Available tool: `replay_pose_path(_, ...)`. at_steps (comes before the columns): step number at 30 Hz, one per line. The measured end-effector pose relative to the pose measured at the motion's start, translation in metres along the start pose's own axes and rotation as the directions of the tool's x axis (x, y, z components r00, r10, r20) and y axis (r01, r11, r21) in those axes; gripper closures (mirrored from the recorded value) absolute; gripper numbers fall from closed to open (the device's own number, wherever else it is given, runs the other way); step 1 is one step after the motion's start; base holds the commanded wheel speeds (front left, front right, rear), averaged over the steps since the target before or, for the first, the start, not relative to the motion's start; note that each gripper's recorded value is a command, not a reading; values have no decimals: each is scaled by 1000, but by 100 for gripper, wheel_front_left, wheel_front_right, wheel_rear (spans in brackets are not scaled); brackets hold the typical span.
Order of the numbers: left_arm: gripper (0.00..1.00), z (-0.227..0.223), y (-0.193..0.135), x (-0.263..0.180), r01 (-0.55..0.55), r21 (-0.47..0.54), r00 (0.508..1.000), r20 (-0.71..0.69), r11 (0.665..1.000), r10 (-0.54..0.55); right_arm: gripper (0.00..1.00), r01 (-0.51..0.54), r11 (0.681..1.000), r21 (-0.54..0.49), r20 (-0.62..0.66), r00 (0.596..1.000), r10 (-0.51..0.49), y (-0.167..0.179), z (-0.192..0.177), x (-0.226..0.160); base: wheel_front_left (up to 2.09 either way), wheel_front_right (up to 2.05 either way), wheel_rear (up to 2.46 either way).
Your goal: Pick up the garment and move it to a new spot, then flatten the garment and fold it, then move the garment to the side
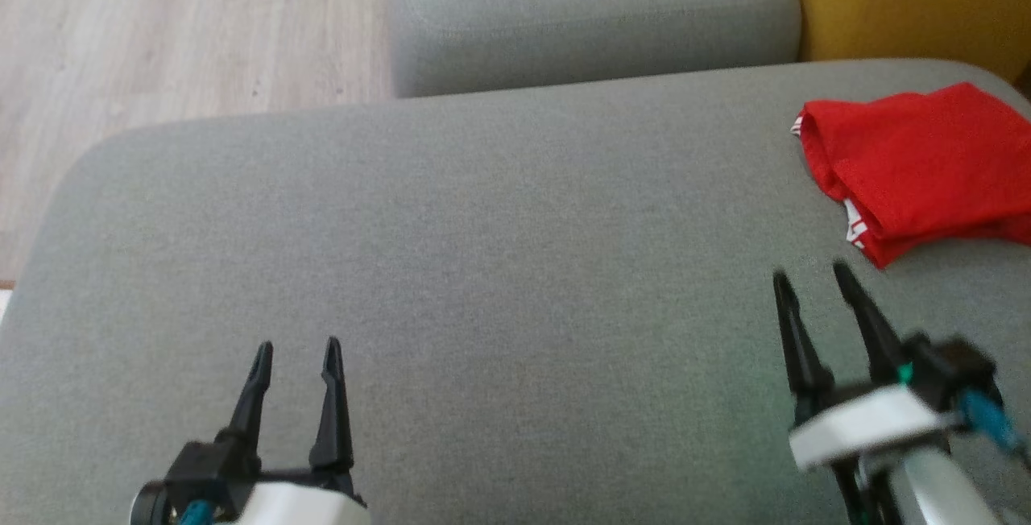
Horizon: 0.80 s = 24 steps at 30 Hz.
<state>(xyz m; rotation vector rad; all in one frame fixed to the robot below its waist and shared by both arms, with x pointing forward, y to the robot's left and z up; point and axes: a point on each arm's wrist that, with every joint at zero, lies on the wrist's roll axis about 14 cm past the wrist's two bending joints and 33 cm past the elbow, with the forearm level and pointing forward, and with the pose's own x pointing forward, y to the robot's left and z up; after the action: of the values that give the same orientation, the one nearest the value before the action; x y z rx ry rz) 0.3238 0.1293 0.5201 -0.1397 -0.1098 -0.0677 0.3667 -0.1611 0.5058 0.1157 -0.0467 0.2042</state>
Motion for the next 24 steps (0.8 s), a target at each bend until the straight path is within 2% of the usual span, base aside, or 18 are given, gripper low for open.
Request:
replay_pose_path(8,0,-1,13,-22,-35,1,999,-7,999,35,0,10,1000,-25,-29,1000,-11,14,-16,-32,0,0,0)
replay_pose_path(24,0,-5,24,-31,-51,26,998,-21,998,51,0,-3,999,-33,-22,1000,2,28,-16,-33,0,0,0)
